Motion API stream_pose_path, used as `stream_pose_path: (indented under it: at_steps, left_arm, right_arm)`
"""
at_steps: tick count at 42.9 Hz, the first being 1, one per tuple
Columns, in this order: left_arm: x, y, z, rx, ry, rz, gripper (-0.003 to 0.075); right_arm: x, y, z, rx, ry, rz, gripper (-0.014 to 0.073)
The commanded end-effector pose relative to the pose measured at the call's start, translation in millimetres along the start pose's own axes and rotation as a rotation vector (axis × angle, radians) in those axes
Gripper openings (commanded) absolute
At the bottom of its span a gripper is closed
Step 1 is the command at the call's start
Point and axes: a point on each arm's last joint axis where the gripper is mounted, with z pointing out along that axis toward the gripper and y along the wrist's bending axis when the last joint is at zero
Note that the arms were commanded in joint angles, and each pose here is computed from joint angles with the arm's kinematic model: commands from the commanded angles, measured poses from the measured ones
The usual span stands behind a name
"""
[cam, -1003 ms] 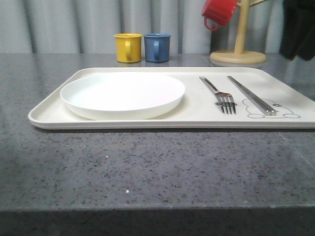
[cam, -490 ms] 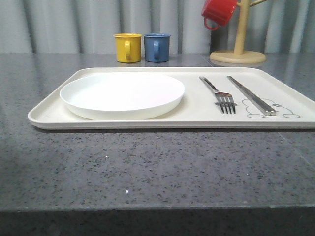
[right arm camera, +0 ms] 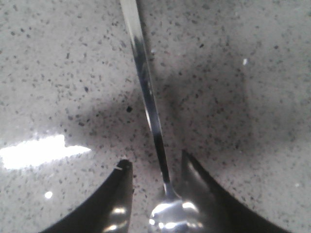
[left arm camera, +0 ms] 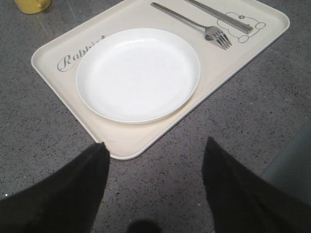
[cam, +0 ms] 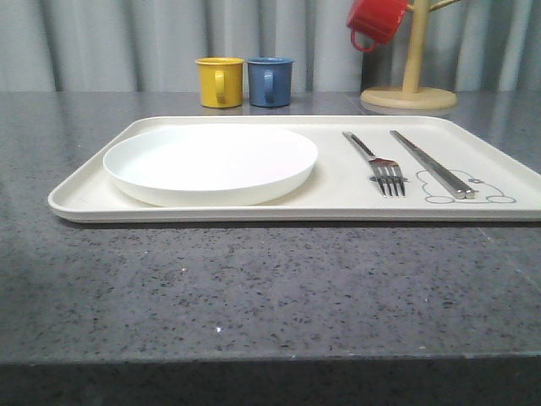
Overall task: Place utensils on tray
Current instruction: 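Grasp the silver spoon by its bowl with the right gripper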
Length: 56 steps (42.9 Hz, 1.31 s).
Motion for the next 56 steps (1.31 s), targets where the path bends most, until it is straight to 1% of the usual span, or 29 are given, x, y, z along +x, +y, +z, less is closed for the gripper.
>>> stream_pose_path:
  at_steps: [1, 9, 12, 19, 24, 30, 33, 36, 39, 42, 48, 54, 56]
  left_arm:
    - [-13.0, -0.5, -5.9, 0.005, -0.097, -0.010, 0.0419]
    - [-13.0, -0.5, -5.9, 0.005, -0.097, -0.010, 0.0419]
    - [-13.0, -0.5, -5.9, 0.005, -0.097, -0.010, 0.0419]
    - [-13.0, -0.5, -5.9, 0.005, -0.097, -0.010, 0.0419]
    - [-13.0, -0.5, -5.9, 0.005, -0.097, -0.010, 0.0419]
    - [-13.0, -0.5, -5.9, 0.005, -0.097, -0.010, 0.0419]
    - [-13.0, -0.5, -5.9, 0.005, -0.097, -0.010, 0.0419]
    - [-13.0, -0.5, -5.9, 0.005, -0.097, -0.010, 0.0419]
    - [-13.0, -0.5, -5.9, 0.005, -0.097, -0.010, 0.0419]
    - [-13.0, -0.5, -5.9, 0.005, -0.097, -0.010, 0.0419]
    - [-13.0, -0.5, -5.9, 0.005, -0.097, -0.010, 0.0419]
    - [-13.0, -0.5, -5.9, 0.005, -0.097, -0.010, 0.0419]
    - [-13.0, -0.5, -5.9, 0.005, -0.097, -0.010, 0.0419]
  right_arm:
    - [-7.1, -3.7, -11.3, 0.017, -0.072, -0.016, 0.0279]
    - [-9.8, -3.7, -4.7, 0.017, -0.072, -0.017, 0.0279]
    - [-10.1, -3.7, -4.7, 0.017, -0.075, -0.017, 0.0266]
    - [-10.0, -3.7, -4.7, 0.017, -0.074, -0.017, 0.0134]
    - [-10.1, -3.8, -4.3, 0.018, -0.074, -0.017, 0.0079]
    - [-10.0, -3.8, -4.6, 0.018, -0.071, -0.017, -0.0024]
    - [-10.0, -3.4, -5.8, 0.017, -0.072, -0.017, -0.0050]
    - [-9.1, 1.9, -13.1, 0.010, -0.089, -0.030, -0.0051]
    - [-8.5, 14.1, -27.0, -0.008, -0.130, -0.060, -0.0051]
    - [-7.8, 34.3, -44.8, -0.044, -0.176, -0.113, -0.0051]
    - [0.6, 88.0, -73.4, -0.144, -0.215, -0.251, -0.0051]
    - [11.6, 138.4, -79.5, -0.257, -0.220, -0.355, -0.0051]
    - [13.4, 149.1, -78.1, -0.295, -0.213, -0.349, -0.0051]
